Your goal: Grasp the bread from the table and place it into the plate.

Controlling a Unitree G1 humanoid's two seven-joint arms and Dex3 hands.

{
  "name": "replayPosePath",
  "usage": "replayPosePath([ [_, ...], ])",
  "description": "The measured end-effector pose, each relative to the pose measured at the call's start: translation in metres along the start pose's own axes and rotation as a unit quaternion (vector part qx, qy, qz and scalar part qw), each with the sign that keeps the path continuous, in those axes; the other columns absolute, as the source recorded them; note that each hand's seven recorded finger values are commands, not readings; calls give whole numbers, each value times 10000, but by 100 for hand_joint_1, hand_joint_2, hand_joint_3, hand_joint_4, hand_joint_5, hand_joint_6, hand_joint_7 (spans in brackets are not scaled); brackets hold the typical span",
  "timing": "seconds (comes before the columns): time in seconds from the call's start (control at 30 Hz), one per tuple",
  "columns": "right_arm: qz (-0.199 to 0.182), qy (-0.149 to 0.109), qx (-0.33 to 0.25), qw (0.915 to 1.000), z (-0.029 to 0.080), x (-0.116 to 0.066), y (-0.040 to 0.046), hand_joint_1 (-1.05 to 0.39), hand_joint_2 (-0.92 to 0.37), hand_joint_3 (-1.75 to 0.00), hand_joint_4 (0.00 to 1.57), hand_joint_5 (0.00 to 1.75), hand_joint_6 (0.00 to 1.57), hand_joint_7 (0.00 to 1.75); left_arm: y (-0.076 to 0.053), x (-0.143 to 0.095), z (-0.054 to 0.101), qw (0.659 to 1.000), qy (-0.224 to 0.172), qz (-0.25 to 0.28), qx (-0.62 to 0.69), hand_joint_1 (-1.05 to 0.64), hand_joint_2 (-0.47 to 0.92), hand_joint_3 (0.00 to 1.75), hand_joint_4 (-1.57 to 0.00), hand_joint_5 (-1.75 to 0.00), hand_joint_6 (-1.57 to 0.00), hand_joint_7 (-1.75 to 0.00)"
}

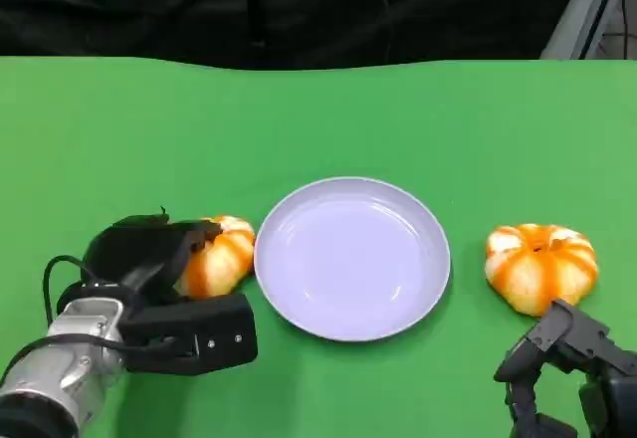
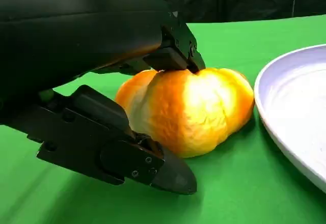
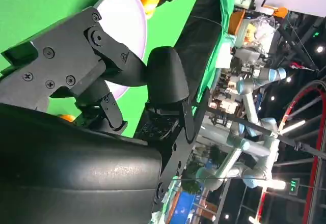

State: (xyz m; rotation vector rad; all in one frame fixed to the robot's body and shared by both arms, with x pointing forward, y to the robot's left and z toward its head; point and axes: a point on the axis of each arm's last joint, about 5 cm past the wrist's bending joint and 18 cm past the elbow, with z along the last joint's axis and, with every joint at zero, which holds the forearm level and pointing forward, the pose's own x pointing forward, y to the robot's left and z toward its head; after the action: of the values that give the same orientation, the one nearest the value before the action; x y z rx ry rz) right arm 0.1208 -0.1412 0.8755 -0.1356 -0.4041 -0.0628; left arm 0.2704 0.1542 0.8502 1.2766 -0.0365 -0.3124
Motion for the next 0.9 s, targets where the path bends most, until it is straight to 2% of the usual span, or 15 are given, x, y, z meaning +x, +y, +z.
replayPosePath([
  [0.13,-3,-6,5,10000,0,2,-1,-12,-53,-119,84,175,75,152,-12,0,-6,10000,-1,-13,-10,-82,90,0,-35,-2,-54,0],
  [0.37,-3,-9,7,10000,1,4,-1,-13,-51,-121,84,175,75,152,-28,0,3,9999,13,-17,-157,-68,92,1,-40,-3,-57,-1],
  [0.7,-1,-50,25,10000,-5,6,1,-13,-50,-123,85,175,75,152,-38,-2,13,9999,-15,-21,-155,-67,92,1,-41,-2,-57,0],
  [0.73,-1,-50,25,10000,-5,6,1,-13,-50,-123,84,175,75,152,-39,-2,14,9999,-16,-21,-154,-39,92,7,-60,-75,-85,-29],
  [0.77,-1,-50,25,10000,-5,6,1,-13,-50,-123,83,175,75,151,-42,-3,14,9998,-3,37,-189,-20,92,12,-67,-133,-96,-67],
  [0.8,1,-47,23,10000,-5,5,0,-13,-51,-122,83,175,75,151,-48,-2,17,9995,36,168,-281,-11,91,15,-71,-153,-83,-116],
  [0.83,6,-44,22,10000,-5,5,0,-13,-51,-122,83,175,75,151,-56,0,23,9986,77,329,-414,-5,91,17,-73,-166,-73,-149],
  [0.9,8,-42,17,10000,-6,4,-2,-13,-51,-122,83,175,75,152,-72,-1,33,9963,103,596,-607,-2,91,19,-74,-172,-67,-166],
])
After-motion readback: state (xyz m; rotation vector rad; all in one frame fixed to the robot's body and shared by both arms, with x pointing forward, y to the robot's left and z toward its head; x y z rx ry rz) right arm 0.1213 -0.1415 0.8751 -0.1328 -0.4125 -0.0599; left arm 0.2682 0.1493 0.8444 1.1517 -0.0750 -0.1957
